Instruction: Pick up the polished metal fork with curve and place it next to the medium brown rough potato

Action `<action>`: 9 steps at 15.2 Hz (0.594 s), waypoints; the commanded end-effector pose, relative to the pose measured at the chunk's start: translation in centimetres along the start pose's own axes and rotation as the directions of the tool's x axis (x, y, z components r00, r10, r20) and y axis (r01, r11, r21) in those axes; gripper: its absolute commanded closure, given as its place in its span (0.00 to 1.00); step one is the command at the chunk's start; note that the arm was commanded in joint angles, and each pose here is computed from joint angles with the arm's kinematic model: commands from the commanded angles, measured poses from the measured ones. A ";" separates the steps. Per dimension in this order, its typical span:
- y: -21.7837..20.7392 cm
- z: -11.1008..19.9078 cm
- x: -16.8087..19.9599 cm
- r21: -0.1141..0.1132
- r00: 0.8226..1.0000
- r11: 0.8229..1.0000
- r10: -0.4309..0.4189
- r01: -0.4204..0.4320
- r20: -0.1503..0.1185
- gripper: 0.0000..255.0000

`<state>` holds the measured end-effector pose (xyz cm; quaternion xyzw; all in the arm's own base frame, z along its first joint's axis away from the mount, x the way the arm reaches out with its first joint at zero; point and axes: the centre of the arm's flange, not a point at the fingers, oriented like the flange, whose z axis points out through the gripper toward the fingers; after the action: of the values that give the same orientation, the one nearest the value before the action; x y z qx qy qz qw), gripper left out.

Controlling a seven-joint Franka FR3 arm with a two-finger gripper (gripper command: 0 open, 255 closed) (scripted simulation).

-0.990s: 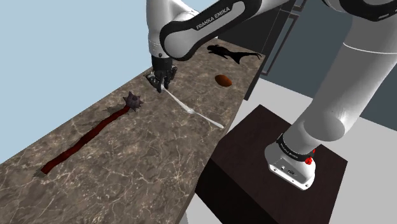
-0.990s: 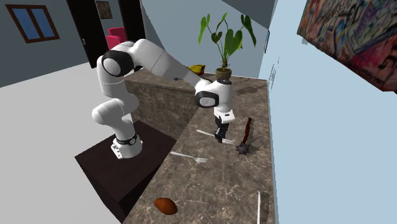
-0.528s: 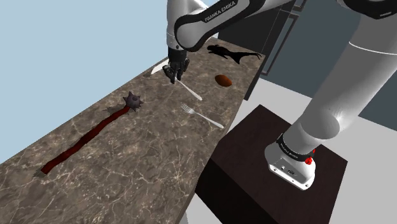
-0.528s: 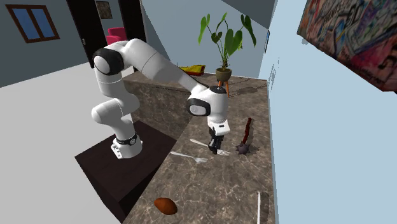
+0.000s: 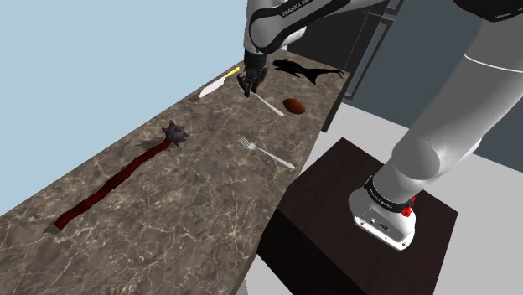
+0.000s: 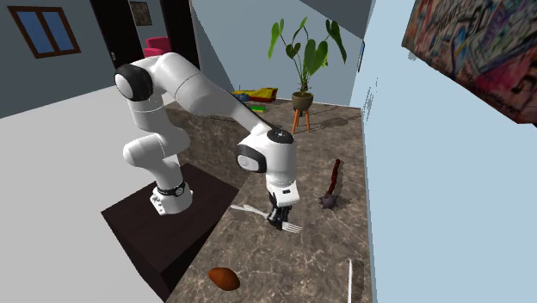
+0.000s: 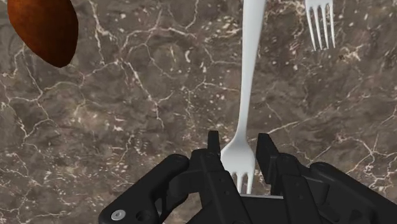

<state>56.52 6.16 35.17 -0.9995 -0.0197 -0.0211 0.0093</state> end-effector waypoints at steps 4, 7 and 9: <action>6.5 -0.1 1.0 0.000 1.000 1.000 -0.002 0.002 0.000 1.00; 11.1 -0.2 1.7 0.000 1.000 1.000 -0.002 0.002 0.000 1.00; 11.1 0.9 1.6 0.000 1.000 1.000 -0.002 0.002 0.000 1.00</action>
<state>58.64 -4.40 34.62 -0.9995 -0.0198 -0.0211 0.0095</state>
